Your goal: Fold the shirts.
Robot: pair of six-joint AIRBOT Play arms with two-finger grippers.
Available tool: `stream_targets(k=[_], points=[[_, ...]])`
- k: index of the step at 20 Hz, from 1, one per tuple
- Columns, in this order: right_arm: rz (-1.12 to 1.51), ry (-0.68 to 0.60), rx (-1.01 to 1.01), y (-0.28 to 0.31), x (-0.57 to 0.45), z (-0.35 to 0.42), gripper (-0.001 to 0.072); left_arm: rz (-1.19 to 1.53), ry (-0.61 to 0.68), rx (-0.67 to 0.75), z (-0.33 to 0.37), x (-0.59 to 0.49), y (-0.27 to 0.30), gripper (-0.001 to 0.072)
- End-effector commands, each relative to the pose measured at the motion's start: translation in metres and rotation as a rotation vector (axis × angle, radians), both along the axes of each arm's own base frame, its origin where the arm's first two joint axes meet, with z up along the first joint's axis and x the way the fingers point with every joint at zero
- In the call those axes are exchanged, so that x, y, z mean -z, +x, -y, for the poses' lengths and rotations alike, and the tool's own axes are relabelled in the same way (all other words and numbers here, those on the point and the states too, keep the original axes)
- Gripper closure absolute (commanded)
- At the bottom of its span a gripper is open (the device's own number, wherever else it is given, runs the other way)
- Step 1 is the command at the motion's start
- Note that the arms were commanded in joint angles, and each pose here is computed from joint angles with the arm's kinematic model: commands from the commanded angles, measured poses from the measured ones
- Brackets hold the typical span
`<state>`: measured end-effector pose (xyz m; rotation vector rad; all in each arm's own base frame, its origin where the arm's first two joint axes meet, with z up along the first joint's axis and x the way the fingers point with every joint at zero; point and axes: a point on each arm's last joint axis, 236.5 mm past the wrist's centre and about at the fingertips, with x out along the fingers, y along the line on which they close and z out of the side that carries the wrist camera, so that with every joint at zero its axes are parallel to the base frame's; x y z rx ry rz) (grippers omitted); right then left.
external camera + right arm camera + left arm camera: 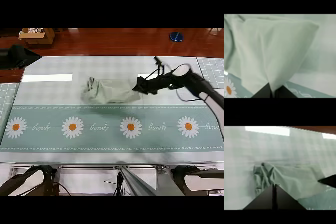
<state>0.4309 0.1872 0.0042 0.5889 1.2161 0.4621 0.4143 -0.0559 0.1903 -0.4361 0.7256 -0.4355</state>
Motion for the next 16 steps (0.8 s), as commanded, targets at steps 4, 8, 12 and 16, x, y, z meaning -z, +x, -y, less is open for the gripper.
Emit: stream_targets(k=[4, 8, 12, 16], points=[[-0.022, -0.388, 0.218, -0.049, -0.090, 0.181, 0.0685, -0.011, 0.018, -0.004, -0.004, 0.005, 0.001, 0.0684], [-0.247, -0.640, 0.493, -0.149, -0.111, 0.309, 0.0685, -0.008, 0.025, 0.003, -0.004, 0.007, 0.001, 0.0684], [-0.563, -0.780, 0.726, -0.262, -0.125, 0.377, 0.0685, -0.002, 0.036, 0.012, -0.004, 0.008, 0.002, 0.0684], [-0.661, -0.735, 0.858, -0.302, -0.123, 0.390, 0.0686, 0.003, 0.041, 0.016, -0.004, 0.008, 0.002, 0.0684]])
